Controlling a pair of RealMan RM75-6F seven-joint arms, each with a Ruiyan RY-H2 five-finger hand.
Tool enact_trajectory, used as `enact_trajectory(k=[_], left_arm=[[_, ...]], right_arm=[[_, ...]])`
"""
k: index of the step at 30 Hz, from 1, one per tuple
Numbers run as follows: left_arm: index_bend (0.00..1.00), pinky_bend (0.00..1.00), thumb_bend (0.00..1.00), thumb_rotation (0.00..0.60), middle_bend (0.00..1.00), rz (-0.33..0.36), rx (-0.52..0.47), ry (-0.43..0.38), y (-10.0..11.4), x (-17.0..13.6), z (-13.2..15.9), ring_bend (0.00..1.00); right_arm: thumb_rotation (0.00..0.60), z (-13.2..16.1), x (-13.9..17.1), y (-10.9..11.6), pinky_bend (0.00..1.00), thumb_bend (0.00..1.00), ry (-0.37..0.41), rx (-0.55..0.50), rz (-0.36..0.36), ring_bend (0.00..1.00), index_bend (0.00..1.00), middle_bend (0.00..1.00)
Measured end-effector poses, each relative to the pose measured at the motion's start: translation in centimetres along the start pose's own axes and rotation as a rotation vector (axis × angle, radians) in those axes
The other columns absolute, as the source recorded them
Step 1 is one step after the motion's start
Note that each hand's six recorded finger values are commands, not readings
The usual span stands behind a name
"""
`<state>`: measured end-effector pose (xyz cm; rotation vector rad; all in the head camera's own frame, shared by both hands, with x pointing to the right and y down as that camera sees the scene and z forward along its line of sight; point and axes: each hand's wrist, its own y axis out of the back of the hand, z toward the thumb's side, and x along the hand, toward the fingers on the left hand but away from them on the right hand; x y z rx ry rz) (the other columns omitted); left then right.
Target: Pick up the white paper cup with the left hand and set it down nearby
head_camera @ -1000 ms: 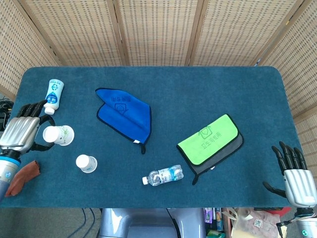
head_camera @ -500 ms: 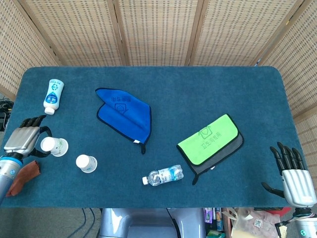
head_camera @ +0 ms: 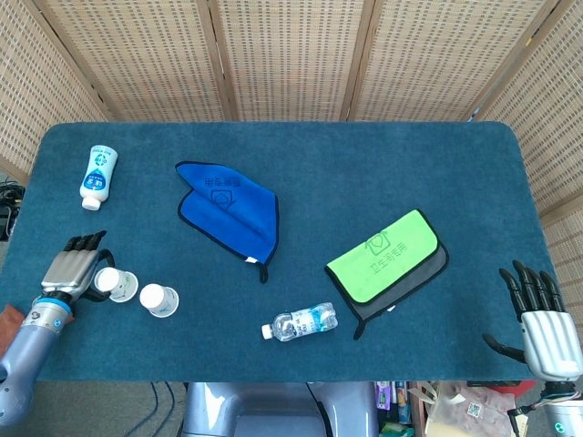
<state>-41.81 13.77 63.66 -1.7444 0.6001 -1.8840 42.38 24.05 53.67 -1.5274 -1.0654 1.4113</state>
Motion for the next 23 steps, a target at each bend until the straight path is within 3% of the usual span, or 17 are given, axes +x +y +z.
enact_trajectory(k=[5, 11, 17, 23], left_arm=[[0.02, 0.0, 0.24, 0.6, 0.0, 0.007, -0.002, -0.002, 0.2, -0.1, 0.3, 0.0], [0.0, 0.0, 0.24, 0.6, 0.0, 0.045, -0.058, -0.021, 1.1, -0.7, 0.6, 0.0], [0.0, 0.0, 0.24, 0.6, 0.0, 0.149, -0.134, -0.101, 1.9, -2.4, 1.7, 0.0], [0.0, 0.0, 0.24, 0.6, 0.0, 0.309, -0.18, -0.205, 1.6, -5.3, 2.8, 0.0]], right_arm=[[0.6, 0.0, 0.0, 0.0, 0.0, 0.12, 0.0, -0.001, 0.001, 0.0, 0.0, 0.0], [0.6, 0.0, 0.0, 0.0, 0.0, 0.12, 0.0, -0.003, -0.001, 0.0, 0.0, 0.0], [0.6, 0.0, -0.2, -0.1, 0.0, 0.12, 0.001, -0.004, 0.003, 0.0, 0.0, 0.0], [0.6, 0.1, -0.3, -0.3, 0.0, 0.12, 0.0, 0.002, 0.01, 0.0, 0.0, 0.0]])
